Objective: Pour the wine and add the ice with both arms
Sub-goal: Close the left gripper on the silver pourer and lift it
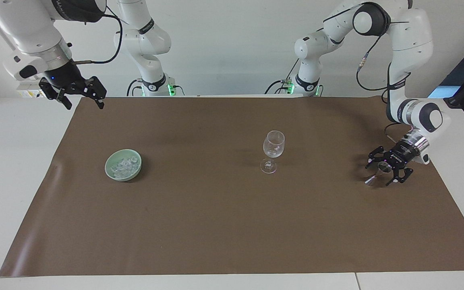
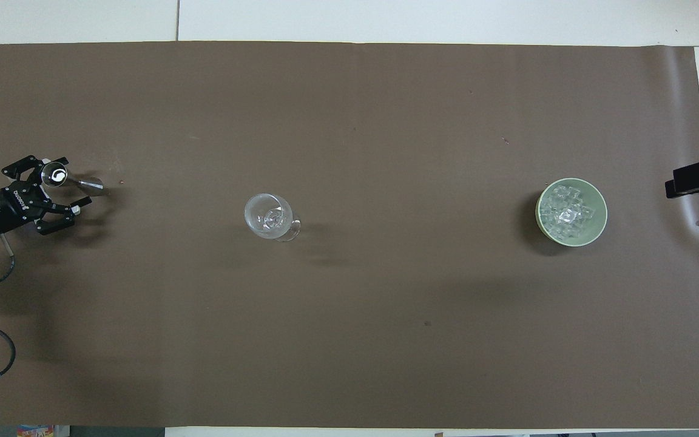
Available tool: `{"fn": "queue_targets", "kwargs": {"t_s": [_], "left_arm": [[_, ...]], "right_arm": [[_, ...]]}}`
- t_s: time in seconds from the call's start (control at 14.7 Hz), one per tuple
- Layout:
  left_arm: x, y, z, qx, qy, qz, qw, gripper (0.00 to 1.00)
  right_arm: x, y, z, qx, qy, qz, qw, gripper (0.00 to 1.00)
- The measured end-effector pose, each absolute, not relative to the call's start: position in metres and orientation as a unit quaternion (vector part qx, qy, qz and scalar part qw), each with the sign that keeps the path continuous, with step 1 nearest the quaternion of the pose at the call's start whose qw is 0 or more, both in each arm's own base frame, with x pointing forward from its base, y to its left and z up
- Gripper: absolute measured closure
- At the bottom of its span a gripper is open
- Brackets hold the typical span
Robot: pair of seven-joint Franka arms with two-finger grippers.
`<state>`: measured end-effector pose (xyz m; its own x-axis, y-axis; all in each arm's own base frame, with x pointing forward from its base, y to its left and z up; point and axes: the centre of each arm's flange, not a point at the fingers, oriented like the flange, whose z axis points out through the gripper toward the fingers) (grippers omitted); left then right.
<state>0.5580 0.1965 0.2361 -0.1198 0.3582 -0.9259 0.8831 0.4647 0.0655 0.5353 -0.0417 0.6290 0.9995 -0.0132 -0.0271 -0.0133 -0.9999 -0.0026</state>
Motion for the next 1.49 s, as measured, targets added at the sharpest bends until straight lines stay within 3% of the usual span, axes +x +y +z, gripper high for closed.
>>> {"fn": "queue_targets", "kwargs": {"t_s": [0.34, 0.75, 1.49], "left_arm": [[0.557, 0.200, 0.236, 0.431, 0.708, -0.270, 0.490, 0.07], [0.554, 0.209, 0.238, 0.416, 0.715, -0.270, 0.493, 0.78], [0.558, 0.206, 0.262, 0.418, 0.704, -0.272, 0.506, 0.79]], "right_arm": [[0.535, -0.042, 0.629, -1.000, 0.007, 0.014, 0.001, 0.00], [0.535, -0.042, 0.629, -1.000, 0.007, 0.014, 0.001, 0.00], [0.535, -0.042, 0.629, -1.000, 0.007, 0.014, 0.001, 0.00]]}}
